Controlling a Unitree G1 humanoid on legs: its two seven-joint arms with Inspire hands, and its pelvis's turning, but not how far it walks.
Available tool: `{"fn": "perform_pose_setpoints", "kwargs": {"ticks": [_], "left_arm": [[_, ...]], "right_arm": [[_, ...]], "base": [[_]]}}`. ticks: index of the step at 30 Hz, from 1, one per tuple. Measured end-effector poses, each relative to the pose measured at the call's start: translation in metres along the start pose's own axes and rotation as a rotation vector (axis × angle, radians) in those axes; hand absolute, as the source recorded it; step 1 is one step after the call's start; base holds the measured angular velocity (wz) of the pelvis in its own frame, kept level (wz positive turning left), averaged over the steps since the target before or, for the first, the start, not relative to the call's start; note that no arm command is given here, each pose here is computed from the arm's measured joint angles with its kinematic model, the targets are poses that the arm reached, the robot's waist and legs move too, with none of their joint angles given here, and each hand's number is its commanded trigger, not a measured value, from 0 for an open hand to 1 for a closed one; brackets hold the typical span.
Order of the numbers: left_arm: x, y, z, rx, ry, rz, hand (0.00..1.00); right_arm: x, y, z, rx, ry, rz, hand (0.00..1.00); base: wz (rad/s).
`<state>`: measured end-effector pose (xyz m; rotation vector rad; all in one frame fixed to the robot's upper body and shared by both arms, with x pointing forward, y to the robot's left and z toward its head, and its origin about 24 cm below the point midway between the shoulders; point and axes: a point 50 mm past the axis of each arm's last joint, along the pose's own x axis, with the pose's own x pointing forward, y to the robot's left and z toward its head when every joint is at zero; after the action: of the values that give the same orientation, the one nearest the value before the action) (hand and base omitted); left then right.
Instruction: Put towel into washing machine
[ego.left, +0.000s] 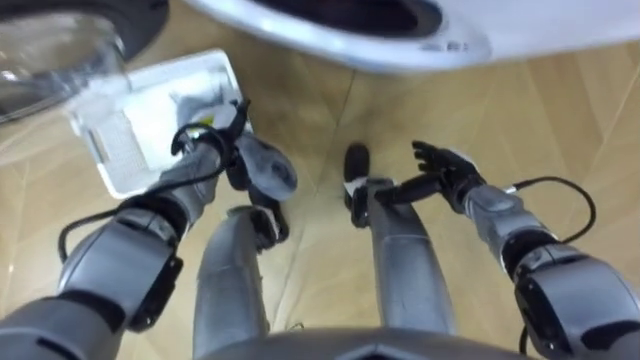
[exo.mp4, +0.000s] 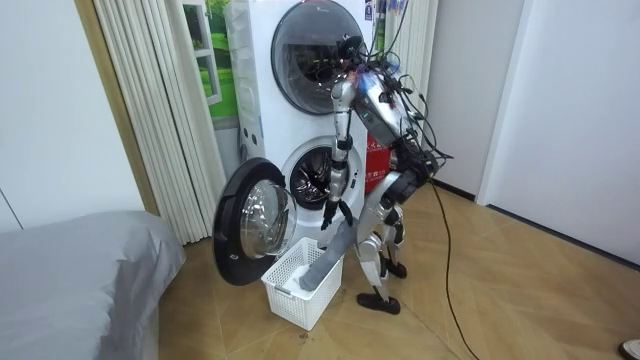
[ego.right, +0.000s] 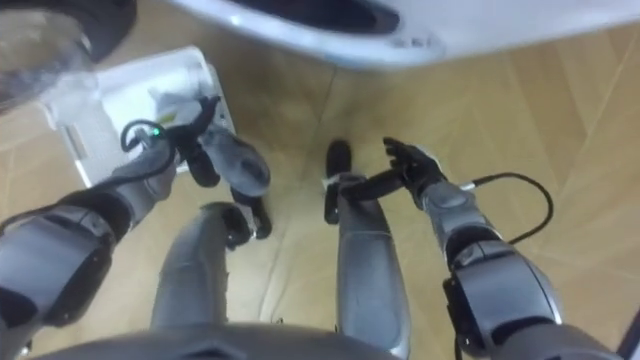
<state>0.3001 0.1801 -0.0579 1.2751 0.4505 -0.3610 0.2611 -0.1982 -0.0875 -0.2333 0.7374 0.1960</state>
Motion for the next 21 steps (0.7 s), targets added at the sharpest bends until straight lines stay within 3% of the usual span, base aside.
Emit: {"fn": "perform_pose_setpoints", "kwargs": {"ticks": [7,15,17,21], "left_arm": [[0.003,0.007,0.009,0.154,-0.051,-0.006,0.0],[0.008,0.029,0.012,0.258,-0.075,0.025,0.01],[0.009,0.037,0.014,0.268,-0.076,0.037,1.0],[0.012,0.056,0.017,0.323,-0.079,0.058,1.0]], "right_arm": [[0.001,-0.003,0.014,0.102,-0.068,0.017,0.0],[0.002,-0.004,0.031,0.158,-0.139,0.039,0.0],[0.003,-0.005,0.039,0.155,-0.156,0.039,0.0],[0.004,-0.009,0.054,0.121,-0.184,0.04,0.0]], "base": [[0.04],[0.01],[0.0],[0.0]]}}
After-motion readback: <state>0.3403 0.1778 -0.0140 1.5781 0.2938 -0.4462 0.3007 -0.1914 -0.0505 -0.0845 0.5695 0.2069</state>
